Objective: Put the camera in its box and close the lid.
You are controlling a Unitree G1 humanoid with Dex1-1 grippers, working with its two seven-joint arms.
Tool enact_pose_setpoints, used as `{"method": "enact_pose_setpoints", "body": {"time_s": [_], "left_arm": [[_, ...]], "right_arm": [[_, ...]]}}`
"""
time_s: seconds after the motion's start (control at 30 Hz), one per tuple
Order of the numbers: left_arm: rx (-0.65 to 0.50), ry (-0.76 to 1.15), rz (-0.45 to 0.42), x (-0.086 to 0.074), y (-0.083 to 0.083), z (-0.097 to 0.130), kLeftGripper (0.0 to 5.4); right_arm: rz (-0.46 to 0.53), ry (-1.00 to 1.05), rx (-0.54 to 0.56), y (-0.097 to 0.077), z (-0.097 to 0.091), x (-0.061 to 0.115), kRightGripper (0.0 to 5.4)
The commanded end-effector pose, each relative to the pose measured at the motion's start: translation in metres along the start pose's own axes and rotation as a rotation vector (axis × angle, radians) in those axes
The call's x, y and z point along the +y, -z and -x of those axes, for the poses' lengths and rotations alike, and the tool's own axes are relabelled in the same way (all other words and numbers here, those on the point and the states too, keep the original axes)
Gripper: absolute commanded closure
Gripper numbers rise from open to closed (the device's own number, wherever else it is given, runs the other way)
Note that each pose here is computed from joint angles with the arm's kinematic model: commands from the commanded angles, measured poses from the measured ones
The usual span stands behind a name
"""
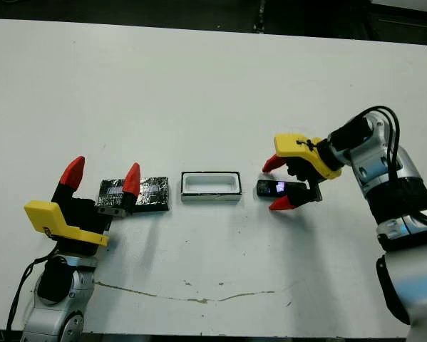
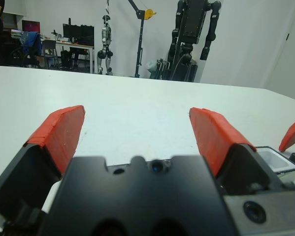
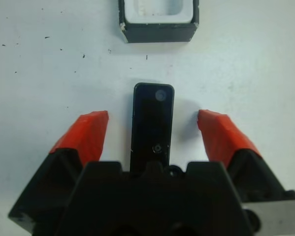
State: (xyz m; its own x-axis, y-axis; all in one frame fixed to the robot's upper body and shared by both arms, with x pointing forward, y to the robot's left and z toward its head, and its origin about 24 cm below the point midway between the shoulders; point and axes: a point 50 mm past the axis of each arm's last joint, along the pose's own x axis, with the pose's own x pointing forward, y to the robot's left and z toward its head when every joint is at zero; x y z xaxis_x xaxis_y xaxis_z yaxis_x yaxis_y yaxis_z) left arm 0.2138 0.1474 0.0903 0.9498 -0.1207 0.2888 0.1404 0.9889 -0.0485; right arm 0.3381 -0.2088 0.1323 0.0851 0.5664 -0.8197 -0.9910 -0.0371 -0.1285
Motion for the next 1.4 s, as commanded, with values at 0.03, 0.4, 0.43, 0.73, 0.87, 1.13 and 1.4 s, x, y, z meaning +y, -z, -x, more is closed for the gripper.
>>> {"method": "enact_pose_setpoints", "body": {"time_s": [0.03,0.4,0.43,0.73,0.87,1.13,1.4], "left_arm": [[0.019,0.002,-0.011,0.001,0.004,0.002,0.0],[0.022,0.002,-0.006,0.0,0.004,0.002,0.0],[0.021,0.001,-0.009,0.0,0.004,0.002,0.0],[0.022,-0.001,0.01,0.0,0.004,0.002,0.0],[0.021,-0.004,0.004,0.0,0.004,0.002,0.0],[0.023,-0.004,0.01,0.0,0.004,0.002,0.0],[0.024,-0.005,0.007,-0.001,0.004,0.003,0.0]], "right_arm": [[-0.029,-0.017,-0.02,0.009,-0.01,0.007,1.43],[-0.034,0.045,-0.081,0.013,-0.014,0.008,2.91],[-0.03,0.051,-0.08,0.013,-0.013,0.008,3.06],[-0.018,0.092,-0.099,0.008,-0.008,0.004,3.74],[0.042,0.154,-0.096,0.001,0.001,-0.002,3.74],[-0.094,0.252,-0.294,-0.027,0.027,-0.025,3.74],[-0.172,0.156,-0.561,-0.06,0.017,-0.031,3.74]]}}
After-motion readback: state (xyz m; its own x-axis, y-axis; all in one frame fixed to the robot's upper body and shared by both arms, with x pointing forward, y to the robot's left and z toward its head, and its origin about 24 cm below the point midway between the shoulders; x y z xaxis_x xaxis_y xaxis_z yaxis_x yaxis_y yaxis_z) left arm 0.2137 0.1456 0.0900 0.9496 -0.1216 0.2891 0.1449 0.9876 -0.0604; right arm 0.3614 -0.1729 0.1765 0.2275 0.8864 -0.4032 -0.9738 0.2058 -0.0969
